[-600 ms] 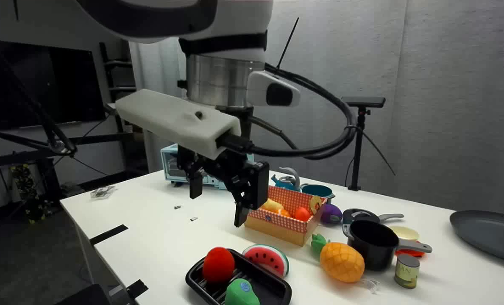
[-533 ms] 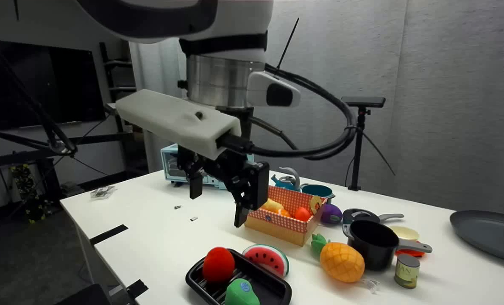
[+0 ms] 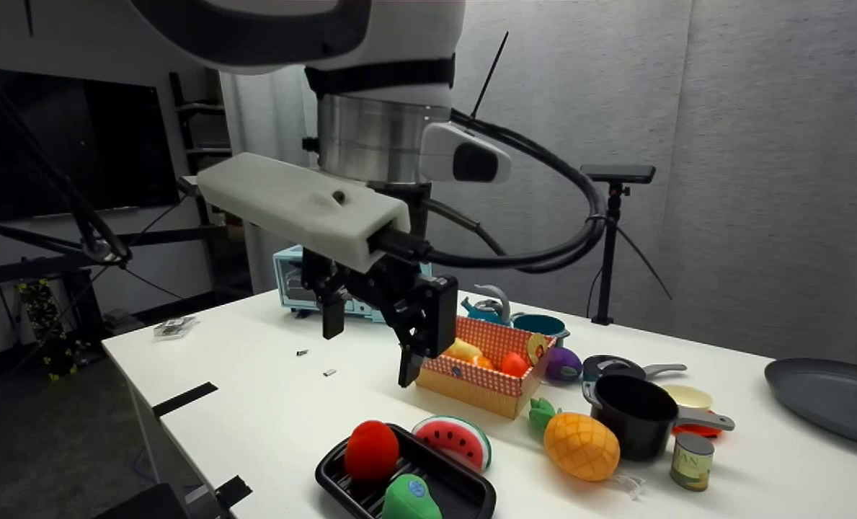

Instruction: Remove the banana toy from the basket and put it on the table

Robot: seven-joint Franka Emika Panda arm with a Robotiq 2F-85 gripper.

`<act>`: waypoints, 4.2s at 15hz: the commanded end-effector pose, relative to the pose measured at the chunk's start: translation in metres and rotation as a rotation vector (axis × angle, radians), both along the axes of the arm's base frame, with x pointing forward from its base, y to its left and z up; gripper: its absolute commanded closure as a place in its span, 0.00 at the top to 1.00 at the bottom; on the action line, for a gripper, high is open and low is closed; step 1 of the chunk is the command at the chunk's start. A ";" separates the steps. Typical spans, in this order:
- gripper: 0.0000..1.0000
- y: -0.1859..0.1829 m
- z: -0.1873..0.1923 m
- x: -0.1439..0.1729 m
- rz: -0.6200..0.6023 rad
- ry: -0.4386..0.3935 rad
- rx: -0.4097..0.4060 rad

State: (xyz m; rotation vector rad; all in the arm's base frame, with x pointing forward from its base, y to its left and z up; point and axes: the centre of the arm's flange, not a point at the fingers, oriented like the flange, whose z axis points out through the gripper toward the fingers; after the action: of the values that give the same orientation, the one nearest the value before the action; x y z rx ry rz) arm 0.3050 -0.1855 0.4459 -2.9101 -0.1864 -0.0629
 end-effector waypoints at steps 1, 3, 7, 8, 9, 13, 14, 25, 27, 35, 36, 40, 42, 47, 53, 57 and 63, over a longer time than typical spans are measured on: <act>1.00 0.000 0.000 0.000 0.000 0.000 0.000; 1.00 0.000 0.000 0.000 0.000 0.000 0.000; 1.00 0.000 0.000 0.000 0.000 0.000 0.000; 1.00 0.000 0.000 0.000 0.000 0.000 0.000; 1.00 0.000 0.000 0.000 0.000 0.000 0.000; 1.00 0.000 0.000 0.000 0.000 0.000 0.000; 1.00 0.000 0.000 0.000 0.000 0.000 0.000; 1.00 0.000 0.000 0.000 0.000 0.000 0.000; 1.00 0.000 0.000 0.000 0.000 0.000 0.000; 1.00 0.000 0.000 0.000 0.000 0.000 0.000; 1.00 0.000 0.000 0.000 0.000 0.000 0.000; 1.00 0.000 0.000 0.000 0.000 0.000 0.000; 1.00 0.000 0.000 0.000 0.000 0.000 0.000; 1.00 0.000 0.000 0.000 0.000 0.000 0.000; 1.00 0.000 -0.008 0.007 0.002 0.000 -0.013; 1.00 0.013 -0.028 0.022 0.040 0.044 -0.022; 1.00 0.040 -0.063 0.060 0.100 0.073 -0.058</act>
State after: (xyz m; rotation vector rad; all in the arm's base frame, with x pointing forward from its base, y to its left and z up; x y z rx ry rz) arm 0.3405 -0.1555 0.4000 -2.9463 -0.2707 0.0644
